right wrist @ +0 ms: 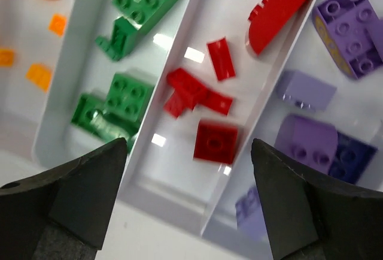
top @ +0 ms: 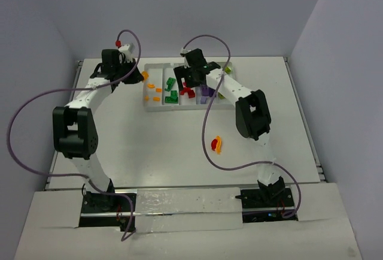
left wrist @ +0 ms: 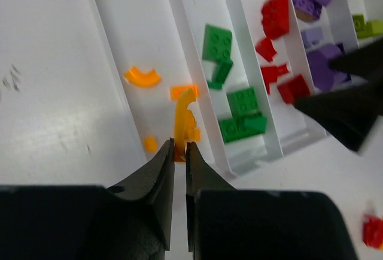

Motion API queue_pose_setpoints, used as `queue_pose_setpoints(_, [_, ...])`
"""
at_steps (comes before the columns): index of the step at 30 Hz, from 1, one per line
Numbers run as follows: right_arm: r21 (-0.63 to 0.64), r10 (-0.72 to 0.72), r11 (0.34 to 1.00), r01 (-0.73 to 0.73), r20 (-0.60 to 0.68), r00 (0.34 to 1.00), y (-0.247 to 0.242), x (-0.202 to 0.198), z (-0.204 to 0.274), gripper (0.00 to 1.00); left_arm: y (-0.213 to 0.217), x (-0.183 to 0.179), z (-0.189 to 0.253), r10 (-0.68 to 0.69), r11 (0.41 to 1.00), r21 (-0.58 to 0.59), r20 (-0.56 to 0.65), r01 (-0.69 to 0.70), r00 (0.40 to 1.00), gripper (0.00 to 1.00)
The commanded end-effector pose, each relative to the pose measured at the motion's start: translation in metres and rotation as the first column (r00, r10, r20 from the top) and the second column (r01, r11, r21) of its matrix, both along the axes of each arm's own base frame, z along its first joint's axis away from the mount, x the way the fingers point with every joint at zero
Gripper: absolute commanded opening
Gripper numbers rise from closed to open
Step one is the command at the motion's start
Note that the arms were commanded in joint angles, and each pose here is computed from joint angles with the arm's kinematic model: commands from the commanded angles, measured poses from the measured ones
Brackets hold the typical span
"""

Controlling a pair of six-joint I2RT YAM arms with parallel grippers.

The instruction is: Sort the legos into containers by color

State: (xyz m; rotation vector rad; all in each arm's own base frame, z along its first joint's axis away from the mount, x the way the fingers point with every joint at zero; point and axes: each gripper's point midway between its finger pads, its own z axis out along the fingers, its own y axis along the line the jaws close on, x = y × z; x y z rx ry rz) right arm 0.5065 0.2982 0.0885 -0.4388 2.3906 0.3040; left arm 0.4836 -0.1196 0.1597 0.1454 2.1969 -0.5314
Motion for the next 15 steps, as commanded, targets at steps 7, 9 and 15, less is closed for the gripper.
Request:
queue_pose_setpoints(7, [0.09, 0.03, 0.995, -0.042, 0.127, 0.991, -0.048, -0.044, 0.109, 1.0, -0.011, 0.079, 0.0, 0.016, 0.997, 0.076, 0.098, -0.024, 0.995, 0.11])
queue_pose_setpoints(9, [0.084, 0.03, 0.996, -0.039, 0.106, 0.994, -0.059, -0.055, 0.107, 1.0, -0.018, 0.087, 0.0, 0.014, 0.996, 0.09, 0.109, -0.024, 0.994, 0.17])
queue_pose_setpoints(15, [0.033, 0.046, 0.998, -0.046, 0.001, 0.999, -0.085, -0.1, 0.079, 1.0, -0.023, 0.105, -0.023, 0.042, 0.992, 0.112, 0.066, -0.049, 0.997, 0.22])
